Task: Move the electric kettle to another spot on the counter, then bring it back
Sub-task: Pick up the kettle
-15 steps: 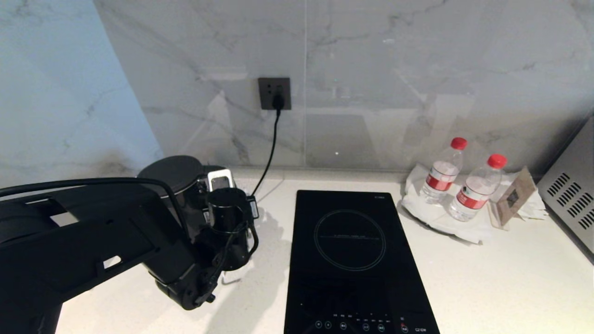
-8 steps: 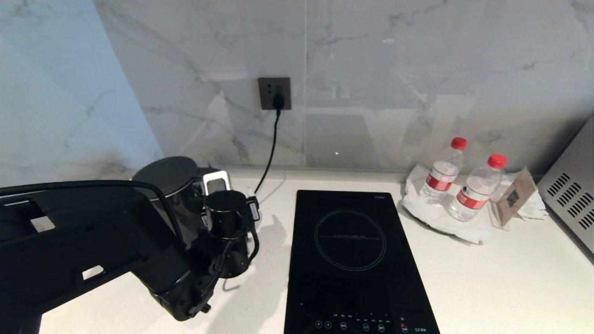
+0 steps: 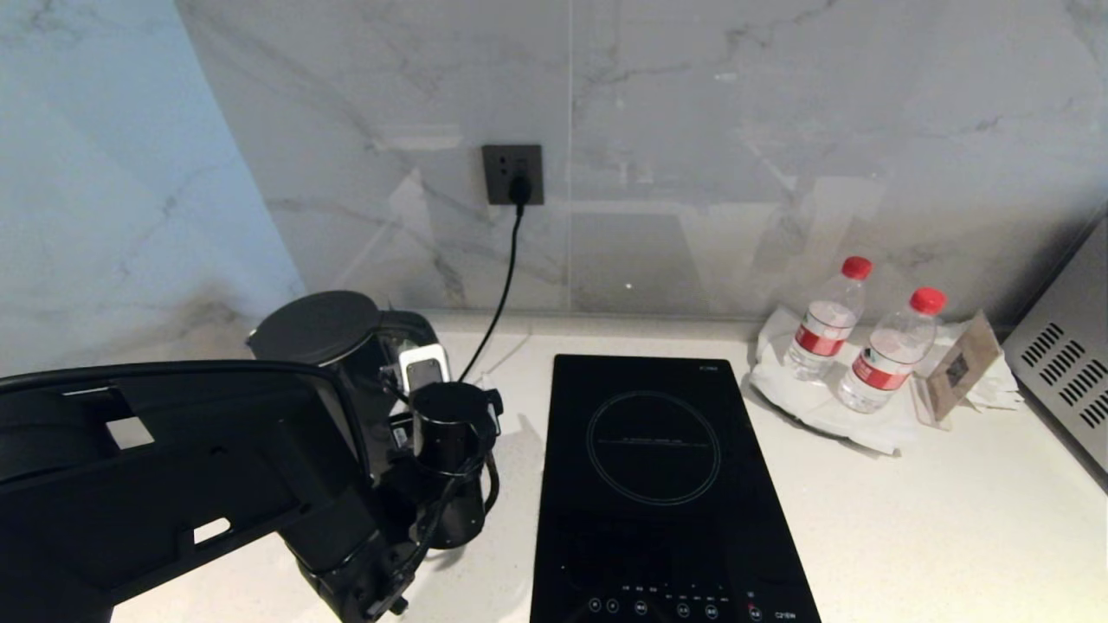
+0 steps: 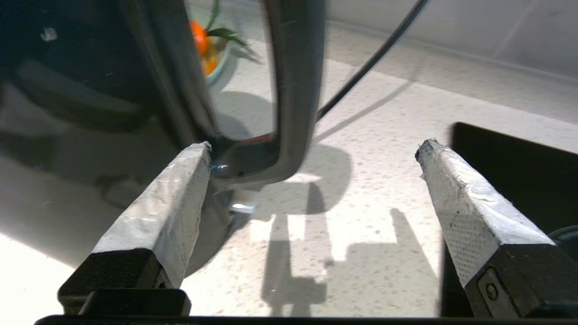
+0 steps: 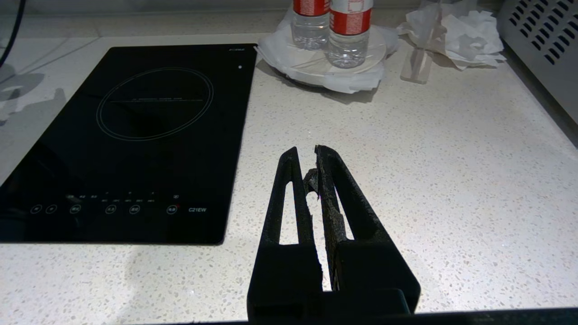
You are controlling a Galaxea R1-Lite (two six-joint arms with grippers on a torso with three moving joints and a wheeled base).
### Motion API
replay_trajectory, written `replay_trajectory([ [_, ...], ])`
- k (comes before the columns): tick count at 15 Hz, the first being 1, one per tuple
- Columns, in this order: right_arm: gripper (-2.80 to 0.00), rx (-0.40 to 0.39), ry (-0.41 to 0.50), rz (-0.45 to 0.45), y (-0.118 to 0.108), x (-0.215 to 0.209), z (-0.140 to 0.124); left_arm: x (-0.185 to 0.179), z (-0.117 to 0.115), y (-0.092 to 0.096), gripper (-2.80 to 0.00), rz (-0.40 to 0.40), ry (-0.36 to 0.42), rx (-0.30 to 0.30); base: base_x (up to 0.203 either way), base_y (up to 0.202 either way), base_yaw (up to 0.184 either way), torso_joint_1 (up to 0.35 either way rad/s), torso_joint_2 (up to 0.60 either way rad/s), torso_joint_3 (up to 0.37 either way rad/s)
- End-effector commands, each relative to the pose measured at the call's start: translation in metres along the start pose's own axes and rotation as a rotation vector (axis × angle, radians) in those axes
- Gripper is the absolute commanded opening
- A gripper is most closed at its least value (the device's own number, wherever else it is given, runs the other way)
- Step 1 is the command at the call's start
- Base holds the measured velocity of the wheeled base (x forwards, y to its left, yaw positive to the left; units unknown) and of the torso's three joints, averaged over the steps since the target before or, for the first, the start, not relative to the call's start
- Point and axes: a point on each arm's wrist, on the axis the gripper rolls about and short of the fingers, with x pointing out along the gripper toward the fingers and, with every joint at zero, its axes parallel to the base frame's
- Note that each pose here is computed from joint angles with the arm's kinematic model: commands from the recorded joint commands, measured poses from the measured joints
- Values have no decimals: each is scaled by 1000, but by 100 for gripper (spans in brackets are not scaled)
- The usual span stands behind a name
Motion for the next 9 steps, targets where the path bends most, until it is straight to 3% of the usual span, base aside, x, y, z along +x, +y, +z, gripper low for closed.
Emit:
replay_trajectory([
  [1, -280, 0, 1, 0, 0, 0, 0, -1, 0, -1, 0, 9, -6, -8, 0, 0, 0, 0, 0, 0],
  [6, -280, 0, 1, 0, 0, 0, 0, -5, 17, -5, 0, 72, -60, -64, 0, 0, 0, 0, 0, 0],
  [9, -280, 0, 1, 0, 0, 0, 0, -16, 18, -10, 0, 44, -60, -113, 0, 0, 0, 0, 0, 0],
])
